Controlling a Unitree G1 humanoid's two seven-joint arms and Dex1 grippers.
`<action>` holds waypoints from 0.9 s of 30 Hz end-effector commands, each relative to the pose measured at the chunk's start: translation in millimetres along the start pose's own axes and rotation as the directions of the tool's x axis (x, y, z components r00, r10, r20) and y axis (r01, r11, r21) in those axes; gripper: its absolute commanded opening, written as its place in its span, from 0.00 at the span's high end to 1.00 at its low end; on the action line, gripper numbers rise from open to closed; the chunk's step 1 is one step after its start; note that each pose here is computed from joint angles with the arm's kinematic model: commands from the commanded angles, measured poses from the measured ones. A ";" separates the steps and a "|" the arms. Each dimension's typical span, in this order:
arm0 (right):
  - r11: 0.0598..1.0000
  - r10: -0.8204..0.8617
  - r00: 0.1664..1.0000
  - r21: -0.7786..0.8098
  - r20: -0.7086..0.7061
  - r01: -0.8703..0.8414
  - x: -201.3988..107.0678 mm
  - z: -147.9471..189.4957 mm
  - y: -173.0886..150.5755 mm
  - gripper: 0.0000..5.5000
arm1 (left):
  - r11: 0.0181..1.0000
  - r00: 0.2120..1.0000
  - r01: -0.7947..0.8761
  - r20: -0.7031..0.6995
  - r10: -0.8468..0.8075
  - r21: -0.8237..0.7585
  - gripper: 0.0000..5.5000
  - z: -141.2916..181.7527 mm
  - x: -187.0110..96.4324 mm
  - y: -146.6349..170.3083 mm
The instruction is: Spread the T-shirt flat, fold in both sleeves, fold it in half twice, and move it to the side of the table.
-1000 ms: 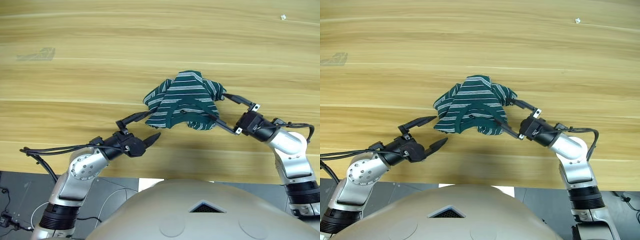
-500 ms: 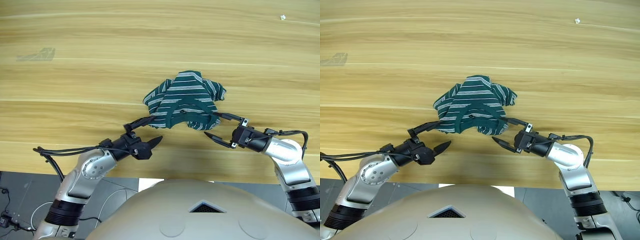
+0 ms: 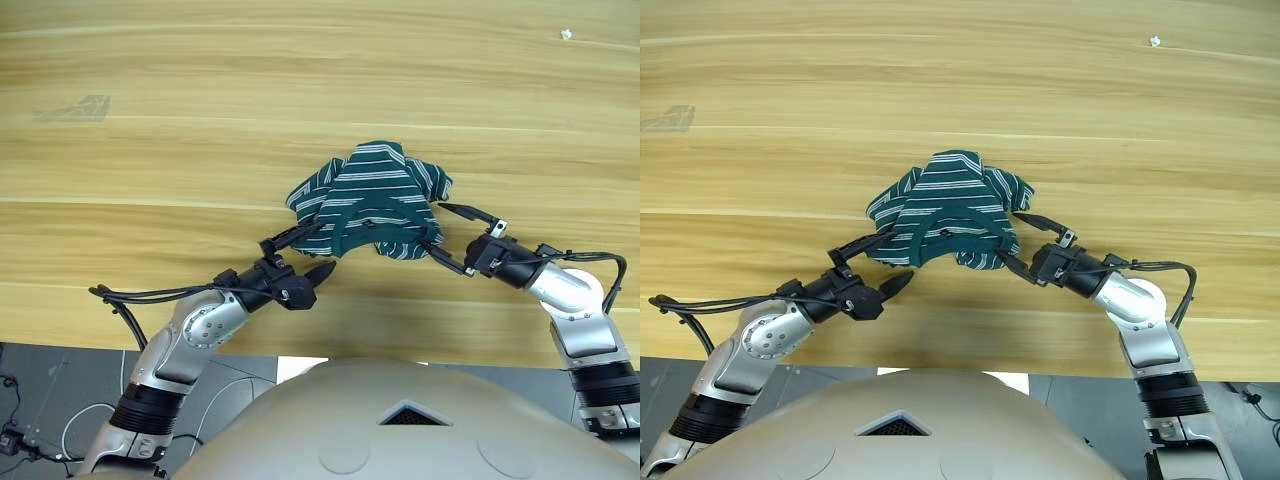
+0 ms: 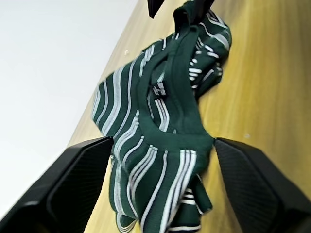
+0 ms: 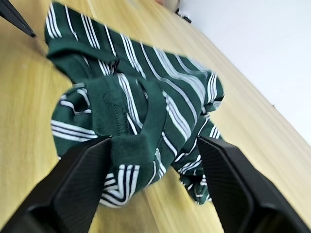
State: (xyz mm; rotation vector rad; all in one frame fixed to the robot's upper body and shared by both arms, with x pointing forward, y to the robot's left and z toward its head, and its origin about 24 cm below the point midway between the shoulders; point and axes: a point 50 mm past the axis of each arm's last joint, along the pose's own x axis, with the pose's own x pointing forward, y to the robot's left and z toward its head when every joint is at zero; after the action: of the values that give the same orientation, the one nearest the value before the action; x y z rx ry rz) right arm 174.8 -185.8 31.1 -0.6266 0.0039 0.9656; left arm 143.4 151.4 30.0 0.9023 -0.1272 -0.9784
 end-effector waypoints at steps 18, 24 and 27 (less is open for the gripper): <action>1.000 0.010 1.000 -0.002 0.009 -0.010 6.0 -0.4 2.3 0.90 | 0.999 0.999 0.018 -0.031 -0.016 0.038 0.30 -11.4 3.6 -5.0; 1.000 0.011 1.000 0.000 0.018 -0.011 6.4 -0.2 3.8 0.99 | 0.999 0.999 0.022 -0.024 -0.022 0.026 0.30 -15.3 16.9 -9.1; 1.000 0.014 1.000 0.000 0.025 -0.014 7.1 0.7 3.7 0.99 | 0.999 1.000 0.023 -0.020 -0.023 0.024 0.30 -16.4 21.8 -10.9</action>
State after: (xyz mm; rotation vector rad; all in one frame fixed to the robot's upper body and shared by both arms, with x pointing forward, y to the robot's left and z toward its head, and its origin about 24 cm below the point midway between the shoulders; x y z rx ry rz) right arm 174.2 -180.4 25.6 -0.6211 0.0043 0.9796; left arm 157.2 142.8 13.0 0.9202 -0.1465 -0.9649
